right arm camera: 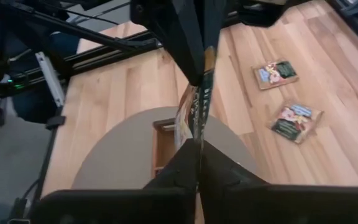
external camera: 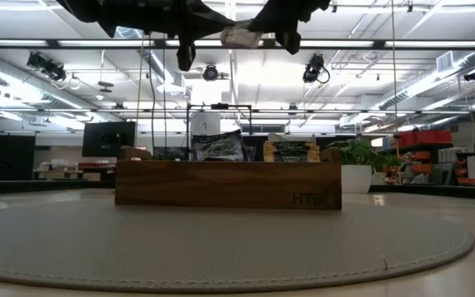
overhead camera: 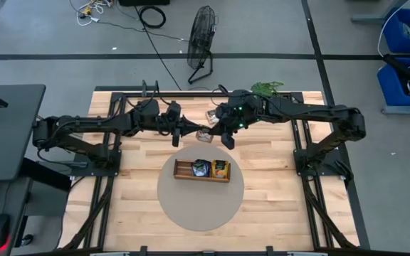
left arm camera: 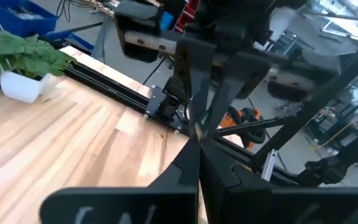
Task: Pick & Place Tea
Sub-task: Put the brown tea bag into the left section of the wooden organizer
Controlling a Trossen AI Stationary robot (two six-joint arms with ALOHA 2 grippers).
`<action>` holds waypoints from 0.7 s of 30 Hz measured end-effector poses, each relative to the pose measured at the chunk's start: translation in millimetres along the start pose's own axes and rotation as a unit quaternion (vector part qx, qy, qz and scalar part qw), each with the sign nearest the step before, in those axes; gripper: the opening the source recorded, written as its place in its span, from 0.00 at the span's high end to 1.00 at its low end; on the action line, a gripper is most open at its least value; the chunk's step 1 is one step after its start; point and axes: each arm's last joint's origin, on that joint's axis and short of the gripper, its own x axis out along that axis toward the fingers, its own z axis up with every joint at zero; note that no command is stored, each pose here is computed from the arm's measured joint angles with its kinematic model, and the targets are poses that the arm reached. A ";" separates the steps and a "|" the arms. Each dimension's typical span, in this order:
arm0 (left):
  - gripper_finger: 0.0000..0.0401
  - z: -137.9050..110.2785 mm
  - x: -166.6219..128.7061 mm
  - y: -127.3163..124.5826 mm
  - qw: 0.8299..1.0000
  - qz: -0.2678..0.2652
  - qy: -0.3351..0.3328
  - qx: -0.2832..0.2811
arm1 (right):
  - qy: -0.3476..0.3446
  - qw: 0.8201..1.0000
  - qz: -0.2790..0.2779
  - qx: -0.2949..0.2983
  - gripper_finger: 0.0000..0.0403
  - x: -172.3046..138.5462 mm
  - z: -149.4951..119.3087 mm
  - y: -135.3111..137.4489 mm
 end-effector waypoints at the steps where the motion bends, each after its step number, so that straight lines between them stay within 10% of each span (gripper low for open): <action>1: 0.99 -1.1 0.2 -1.4 1.000 -0.001 0.003 -0.002 | -0.001 1.000 0.005 -0.001 0.94 -2.0 0.4 0.9; 21: 1.00 -43.6 -65.7 -31.9 0.995 0.027 -0.091 -0.014 | -0.019 0.999 -0.044 0.002 0.48 -44.0 1.4 -1.8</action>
